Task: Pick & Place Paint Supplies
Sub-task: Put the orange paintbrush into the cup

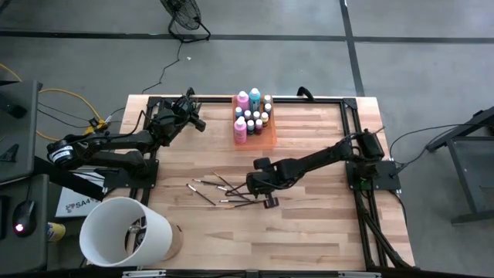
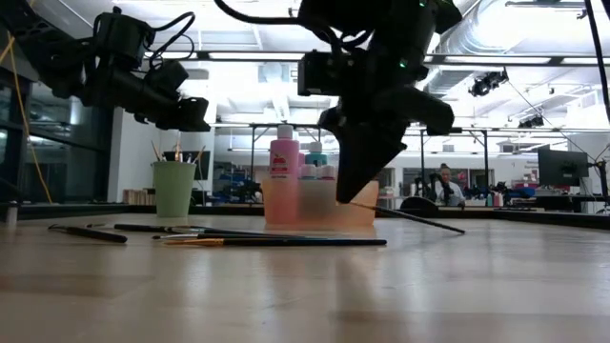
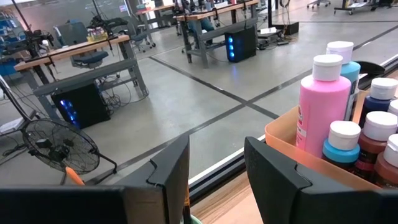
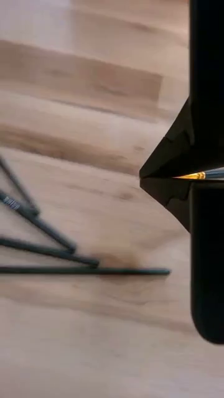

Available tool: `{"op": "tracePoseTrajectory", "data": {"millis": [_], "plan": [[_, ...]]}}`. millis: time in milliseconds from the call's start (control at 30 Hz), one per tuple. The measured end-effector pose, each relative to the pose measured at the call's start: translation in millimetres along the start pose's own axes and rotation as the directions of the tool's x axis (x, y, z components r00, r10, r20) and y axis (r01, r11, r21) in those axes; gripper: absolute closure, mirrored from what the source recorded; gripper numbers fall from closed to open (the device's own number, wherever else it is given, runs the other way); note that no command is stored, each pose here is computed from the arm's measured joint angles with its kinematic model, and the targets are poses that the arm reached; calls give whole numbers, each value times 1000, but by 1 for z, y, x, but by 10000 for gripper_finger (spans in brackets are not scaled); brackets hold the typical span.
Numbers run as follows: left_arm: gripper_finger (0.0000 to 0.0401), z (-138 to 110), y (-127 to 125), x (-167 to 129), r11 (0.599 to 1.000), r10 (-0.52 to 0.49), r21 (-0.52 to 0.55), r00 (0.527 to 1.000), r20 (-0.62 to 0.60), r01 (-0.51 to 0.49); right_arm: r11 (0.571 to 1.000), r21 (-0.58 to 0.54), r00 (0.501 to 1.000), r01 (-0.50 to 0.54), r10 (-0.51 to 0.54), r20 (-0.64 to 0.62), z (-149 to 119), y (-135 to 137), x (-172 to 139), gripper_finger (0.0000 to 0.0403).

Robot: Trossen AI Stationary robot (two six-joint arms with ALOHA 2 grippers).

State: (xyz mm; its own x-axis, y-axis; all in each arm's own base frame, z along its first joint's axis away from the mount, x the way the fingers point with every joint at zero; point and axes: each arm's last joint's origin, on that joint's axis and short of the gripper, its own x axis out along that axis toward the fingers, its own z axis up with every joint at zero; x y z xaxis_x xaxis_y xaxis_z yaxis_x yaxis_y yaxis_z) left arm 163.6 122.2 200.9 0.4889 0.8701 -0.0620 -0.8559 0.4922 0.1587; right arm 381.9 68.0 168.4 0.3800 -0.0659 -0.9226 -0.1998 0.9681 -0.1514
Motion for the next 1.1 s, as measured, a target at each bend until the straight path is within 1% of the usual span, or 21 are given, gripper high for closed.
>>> {"op": "tracePoseTrajectory", "data": {"millis": [100, 233, 400, 533, 633, 767, 900, 967, 1033, 1100], "plan": [[249, 0, 0, 0, 1000, 0, 0, 1000, 0, 0, 1000, -1, 1000, 7, -7, -8, 1, -2, -2, 400], [249, 0, 0, 0, 1000, 0, 0, 1000, 0, 0, 1000, 13, 1000, 13, -13, 29, 10, -7, -8, 400], [249, 0, 0, 0, 1000, 0, 0, 1000, 0, 0, 998, 38, 994, 59, -62, 94, 25, -17, -20, 400], [249, 0, 0, 0, 1000, -2, 0, 1000, 0, 2, 992, 80, 983, 95, -107, 151, 34, -26, -25, 400], [249, -1, -1, 0, 999, -34, 4, 999, -4, 34, 986, 130, 972, 105, -130, 196, 39, -32, -26, 400], [249, -2, -2, -1, 997, -81, 12, 997, -18, 81, 975, 200, 969, 96, -138, 207, 39, -40, -26, 400], [249, -1, 0, -5, 995, -99, 23, 995, -31, 100, 965, 229, 962, 124, -174, 212, 38, -46, -28, 400], [249, 2, 1, -8, 993, -116, 21, 993, -21, 117, 962, 250, 947, 112, -179, 267, 38, -50, -31, 400], [249, 5, 3, -12, 990, -136, 33, 991, -18, 137, 959, 269, 933, 92, -177, 313, 32, -52, -35, 400], [249, 7, 4, -15, 989, -139, 40, 990, -17, 140, 952, 296, 905, 81, -194, 378, 27, -56, -39, 400]]}}
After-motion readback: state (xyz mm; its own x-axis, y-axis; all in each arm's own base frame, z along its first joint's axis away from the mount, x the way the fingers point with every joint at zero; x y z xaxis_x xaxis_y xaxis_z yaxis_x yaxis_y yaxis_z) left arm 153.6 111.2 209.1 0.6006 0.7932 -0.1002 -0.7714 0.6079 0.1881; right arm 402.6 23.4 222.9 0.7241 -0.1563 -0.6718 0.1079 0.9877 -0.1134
